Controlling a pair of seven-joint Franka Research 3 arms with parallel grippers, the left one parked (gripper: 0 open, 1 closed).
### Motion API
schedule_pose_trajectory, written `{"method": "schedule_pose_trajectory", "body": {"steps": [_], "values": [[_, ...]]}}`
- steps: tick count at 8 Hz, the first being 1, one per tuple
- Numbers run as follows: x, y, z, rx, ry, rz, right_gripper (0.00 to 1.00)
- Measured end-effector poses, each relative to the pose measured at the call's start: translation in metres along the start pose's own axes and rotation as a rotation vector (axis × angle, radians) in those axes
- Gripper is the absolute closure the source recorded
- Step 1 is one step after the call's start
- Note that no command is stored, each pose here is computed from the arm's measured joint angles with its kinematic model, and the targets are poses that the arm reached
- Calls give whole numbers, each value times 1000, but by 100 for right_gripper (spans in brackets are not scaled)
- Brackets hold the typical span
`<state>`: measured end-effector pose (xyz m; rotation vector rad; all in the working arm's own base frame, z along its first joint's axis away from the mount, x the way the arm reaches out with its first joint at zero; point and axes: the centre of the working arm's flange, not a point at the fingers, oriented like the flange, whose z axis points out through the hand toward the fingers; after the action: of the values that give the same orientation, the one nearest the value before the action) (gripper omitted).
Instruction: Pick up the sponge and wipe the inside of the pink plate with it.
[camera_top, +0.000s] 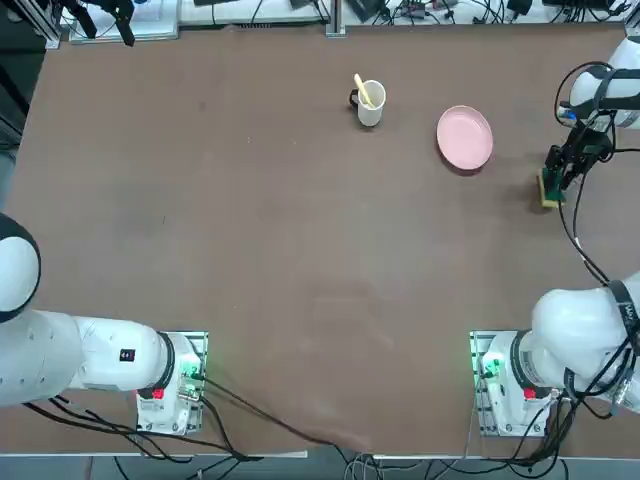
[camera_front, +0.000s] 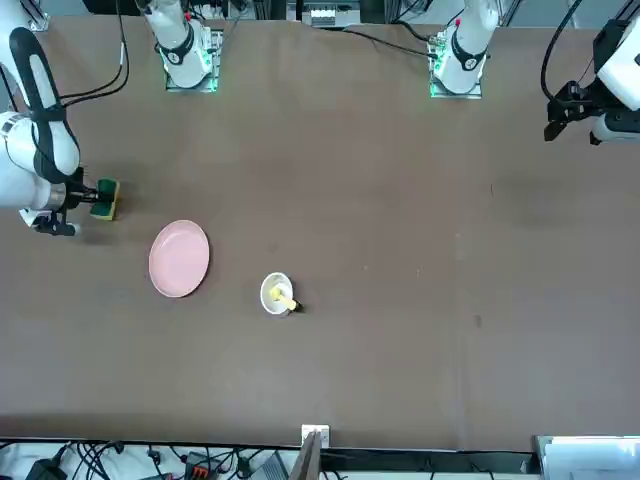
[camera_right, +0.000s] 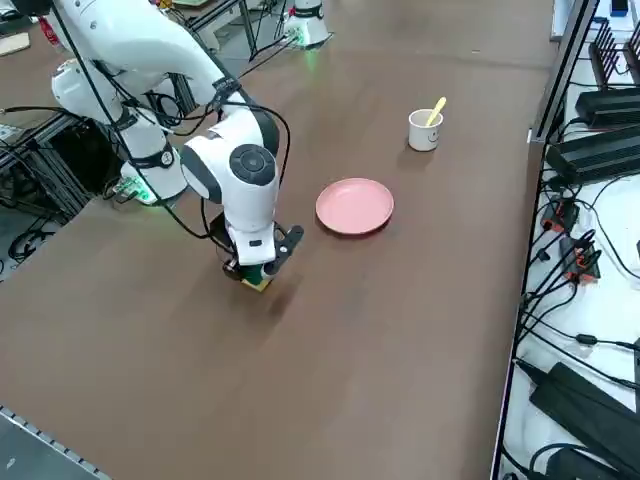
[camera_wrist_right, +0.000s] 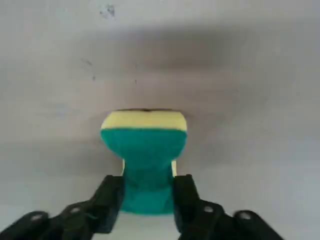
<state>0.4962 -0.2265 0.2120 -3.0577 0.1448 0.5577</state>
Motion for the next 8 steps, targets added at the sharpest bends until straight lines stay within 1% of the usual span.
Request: {"method": "schedule_pose_trajectory", "body": {"steps": [2,3,4,6,7,8], "values": [[1,-3,-16,-6,3,-6,1],[3,-6,-36,-12,6,-11,0],[8,-15,-70,-23,31,-24,0],[9,-37,-161,-37,109,-44,0],[4,-46,-200,-40,159,-48,0],[-4,-62,-236,-23,221,-51,0]]}}
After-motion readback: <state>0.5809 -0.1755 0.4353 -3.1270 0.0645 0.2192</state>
